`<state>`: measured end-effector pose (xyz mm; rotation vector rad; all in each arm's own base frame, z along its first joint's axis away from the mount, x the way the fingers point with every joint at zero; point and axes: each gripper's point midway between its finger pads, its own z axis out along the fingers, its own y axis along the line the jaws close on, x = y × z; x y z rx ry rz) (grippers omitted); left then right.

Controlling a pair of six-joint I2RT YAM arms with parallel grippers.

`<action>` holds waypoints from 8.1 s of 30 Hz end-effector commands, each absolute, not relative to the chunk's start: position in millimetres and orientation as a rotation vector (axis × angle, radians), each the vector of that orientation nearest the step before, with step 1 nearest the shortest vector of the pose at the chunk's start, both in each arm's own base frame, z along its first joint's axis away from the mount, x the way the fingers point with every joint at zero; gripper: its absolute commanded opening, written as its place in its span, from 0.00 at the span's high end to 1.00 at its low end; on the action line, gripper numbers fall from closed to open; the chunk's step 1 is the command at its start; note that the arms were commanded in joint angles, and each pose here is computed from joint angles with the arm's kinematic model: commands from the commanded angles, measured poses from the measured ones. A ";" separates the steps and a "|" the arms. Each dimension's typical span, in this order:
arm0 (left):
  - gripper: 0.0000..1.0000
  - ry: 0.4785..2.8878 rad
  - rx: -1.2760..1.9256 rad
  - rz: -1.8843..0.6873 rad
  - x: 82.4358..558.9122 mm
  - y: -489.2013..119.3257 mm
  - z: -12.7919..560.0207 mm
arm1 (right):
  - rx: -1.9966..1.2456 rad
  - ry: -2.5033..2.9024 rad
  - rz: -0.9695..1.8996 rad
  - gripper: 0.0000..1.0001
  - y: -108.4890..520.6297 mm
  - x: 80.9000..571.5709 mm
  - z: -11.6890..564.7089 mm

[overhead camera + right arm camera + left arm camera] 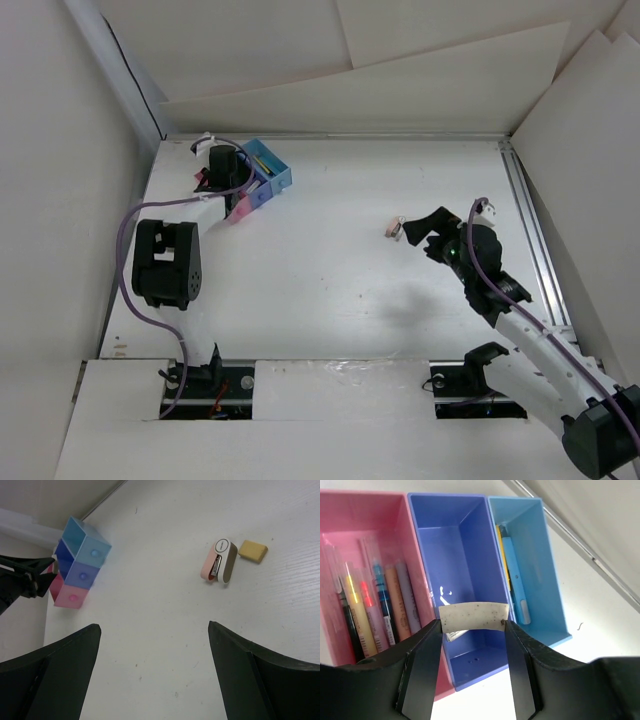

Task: Sort the stationery into containers
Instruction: Place the stationery in the storage box, then pick up the stationery from the center of the board, then place the stationery in the storage box, then pick up the stationery from the center of the board, then place the stationery in the storage box.

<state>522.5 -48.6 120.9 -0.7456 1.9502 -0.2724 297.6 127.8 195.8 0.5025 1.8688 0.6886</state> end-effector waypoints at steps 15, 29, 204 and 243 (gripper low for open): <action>0.36 1.929 -0.672 -0.239 545.6 -59.5 143.9 | 0.494 1.829 0.717 0.06 129.9 301.2 205.4; 0.62 1.913 -0.181 -0.451 492.5 -229.6 181.1 | 0.532 1.767 0.676 0.61 116.7 300.6 214.6; 0.66 2.002 0.418 -0.502 381.1 -481.1 120.4 | 0.463 1.555 0.760 0.11 96.1 248.2 301.4; 0.59 1.939 -0.678 -0.090 539.8 -72.4 150.7 | 0.401 1.683 0.821 0.11 123.7 261.1 253.7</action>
